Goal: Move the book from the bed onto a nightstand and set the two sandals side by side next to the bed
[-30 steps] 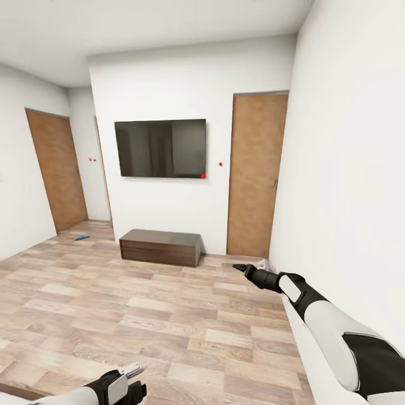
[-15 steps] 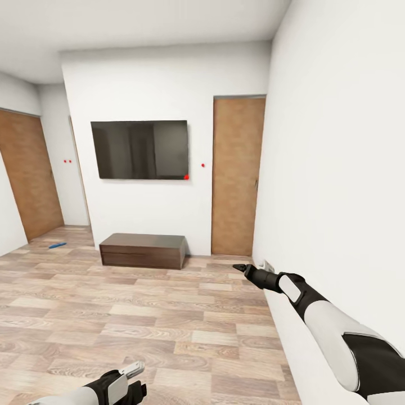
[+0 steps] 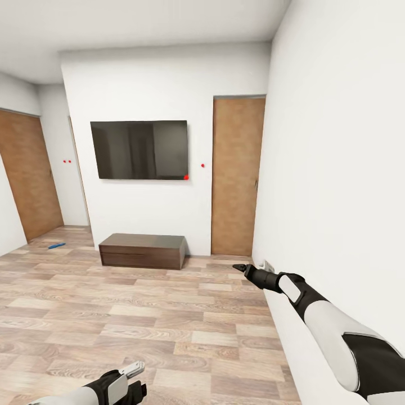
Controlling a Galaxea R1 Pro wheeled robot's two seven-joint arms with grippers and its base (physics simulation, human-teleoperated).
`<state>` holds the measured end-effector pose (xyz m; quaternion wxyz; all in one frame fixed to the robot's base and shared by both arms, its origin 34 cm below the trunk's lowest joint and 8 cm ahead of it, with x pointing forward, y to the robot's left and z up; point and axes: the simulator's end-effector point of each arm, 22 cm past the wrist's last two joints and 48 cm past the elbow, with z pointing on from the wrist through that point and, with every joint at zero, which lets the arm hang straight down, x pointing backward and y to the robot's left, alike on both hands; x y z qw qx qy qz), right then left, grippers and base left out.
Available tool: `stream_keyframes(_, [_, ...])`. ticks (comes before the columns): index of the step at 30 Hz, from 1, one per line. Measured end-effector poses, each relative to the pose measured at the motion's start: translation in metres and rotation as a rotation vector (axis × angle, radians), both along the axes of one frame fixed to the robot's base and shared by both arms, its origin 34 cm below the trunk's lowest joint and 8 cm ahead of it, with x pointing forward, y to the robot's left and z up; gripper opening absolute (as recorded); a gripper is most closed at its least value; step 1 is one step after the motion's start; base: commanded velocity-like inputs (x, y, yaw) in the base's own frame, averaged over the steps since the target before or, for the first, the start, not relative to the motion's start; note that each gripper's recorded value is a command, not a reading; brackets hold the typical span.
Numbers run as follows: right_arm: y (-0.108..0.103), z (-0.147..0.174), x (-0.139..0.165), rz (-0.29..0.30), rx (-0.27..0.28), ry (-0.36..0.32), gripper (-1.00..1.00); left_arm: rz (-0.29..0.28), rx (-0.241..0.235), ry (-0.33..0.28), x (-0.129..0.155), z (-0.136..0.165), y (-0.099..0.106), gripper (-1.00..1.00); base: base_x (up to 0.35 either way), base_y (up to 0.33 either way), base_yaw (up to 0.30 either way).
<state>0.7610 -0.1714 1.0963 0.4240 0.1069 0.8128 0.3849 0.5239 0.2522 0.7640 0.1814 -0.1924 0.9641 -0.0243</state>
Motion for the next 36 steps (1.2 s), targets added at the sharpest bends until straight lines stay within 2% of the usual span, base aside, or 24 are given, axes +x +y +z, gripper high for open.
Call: stream_keyframes(36, [0.0000,0.0000,-0.0003,0.001,-0.002,0.000,1.00,0.000,0.000,0.000,-0.0001,0.0002,-0.0001,1.00,0.304,0.000,0.000])
